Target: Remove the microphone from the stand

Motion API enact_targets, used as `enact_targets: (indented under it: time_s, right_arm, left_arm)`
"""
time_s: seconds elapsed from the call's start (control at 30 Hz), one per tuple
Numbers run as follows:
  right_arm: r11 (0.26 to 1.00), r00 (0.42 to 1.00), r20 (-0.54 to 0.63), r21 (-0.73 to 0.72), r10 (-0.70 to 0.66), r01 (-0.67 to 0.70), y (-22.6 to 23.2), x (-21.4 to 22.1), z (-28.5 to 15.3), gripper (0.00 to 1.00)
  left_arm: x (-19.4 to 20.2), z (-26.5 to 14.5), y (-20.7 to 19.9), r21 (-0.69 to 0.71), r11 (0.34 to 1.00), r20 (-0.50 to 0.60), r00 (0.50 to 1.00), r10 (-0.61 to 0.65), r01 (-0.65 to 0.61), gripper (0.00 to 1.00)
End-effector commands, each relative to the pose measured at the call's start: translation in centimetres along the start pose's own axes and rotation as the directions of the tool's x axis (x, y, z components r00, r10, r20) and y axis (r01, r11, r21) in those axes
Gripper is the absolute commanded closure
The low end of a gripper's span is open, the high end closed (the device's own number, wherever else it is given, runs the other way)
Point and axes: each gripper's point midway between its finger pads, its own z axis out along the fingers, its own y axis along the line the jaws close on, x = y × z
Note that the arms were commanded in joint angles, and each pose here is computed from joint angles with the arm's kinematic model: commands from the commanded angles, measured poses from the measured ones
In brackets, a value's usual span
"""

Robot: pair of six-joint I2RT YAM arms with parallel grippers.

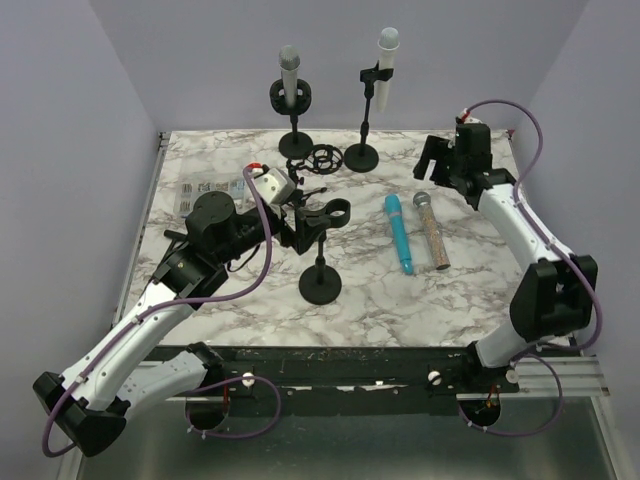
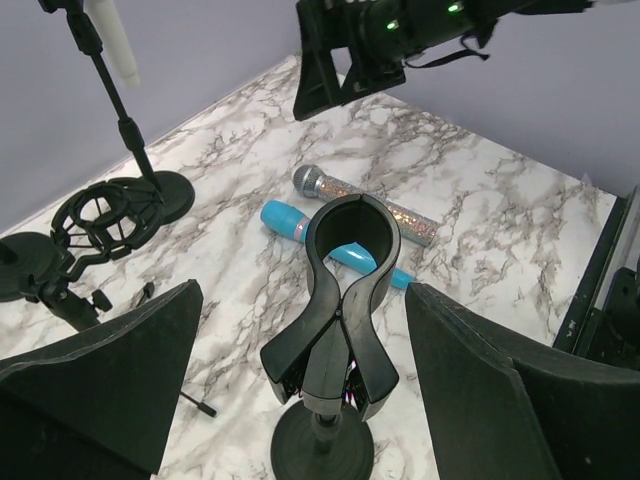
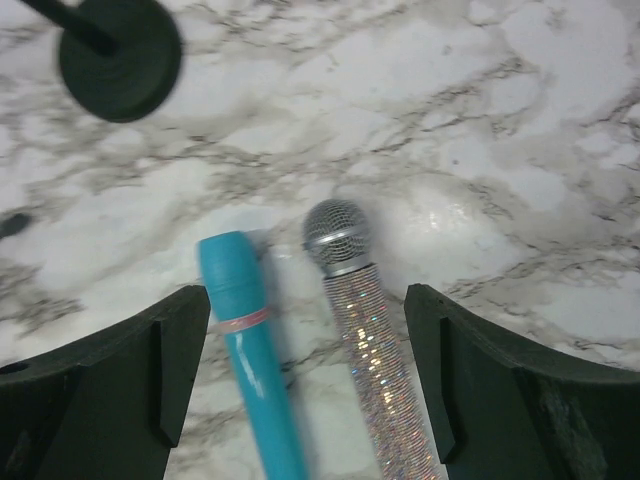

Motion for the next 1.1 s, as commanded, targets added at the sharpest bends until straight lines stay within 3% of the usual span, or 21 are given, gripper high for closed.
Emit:
enact_targets:
  time_s: [0.0,0.07,0.1,0.17,0.23,0.27,0.5,0.7,1.07]
  right_arm:
    - [0.872,0.984,-0.063,-0.458,0.164,-0.175,7.7,0.7,-6.4,0.10]
    - [0.751,0.965,-0.144,-0.606,0.220,-0.262,10.4,1.7,-9.3,0.05]
    - [0.676,0.951,-0.173,-0.671,0.257,-0.305,11.5,1.7,-11.0,0.00]
    - [0.497,0.916,-0.259,-0.777,0.306,-0.385,13.6,2.4,-14.2,0.00]
    - [0.360,0.892,-0.335,-0.826,0.304,-0.433,14.9,3.7,-16.8,0.00]
    - [0.329,0.886,-0.360,-0.832,0.294,-0.447,15.4,4.4,-17.6,0.00]
    - [0.276,0.895,-0.356,-0.862,0.268,-0.425,18.5,5.9,-23.0,0.00]
    - [0.177,0.845,-0.413,-0.854,0.339,-0.489,20.4,6.0,-25.4,0.00]
    - [0.190,0.863,-0.404,-0.862,0.303,-0.470,23.9,6.1,-25.3,0.00]
  left_arm:
    - [-0.7,-0.4,0.3,-0.017,1.000,0.036,0.999,0.002,-0.002,0.14]
    - [-0.8,-0.5,0.3,-0.016,1.000,0.038,0.999,-0.006,0.006,0.14]
    - [-0.9,-0.6,0.2,-0.015,1.000,0.042,0.999,-0.005,0.005,0.14]
    - [-1.2,-1.0,0.6,-0.039,0.999,0.064,0.998,0.006,-0.004,0.14]
    - [-1.4,-1.4,1.0,-0.071,0.997,0.081,0.997,0.016,-0.010,0.15]
    - [-1.6,-1.6,1.2,-0.084,0.996,0.090,0.996,0.018,-0.010,0.14]
    - [-2.4,-3.2,3.2,-0.216,0.976,0.142,0.988,0.058,-0.026,0.14]
    - [-2.4,-4.0,4.4,-0.290,0.957,0.158,0.985,0.067,-0.018,0.14]
    - [-1.8,-3.3,4.4,-0.279,0.960,0.137,0.989,0.056,-0.016,0.14]
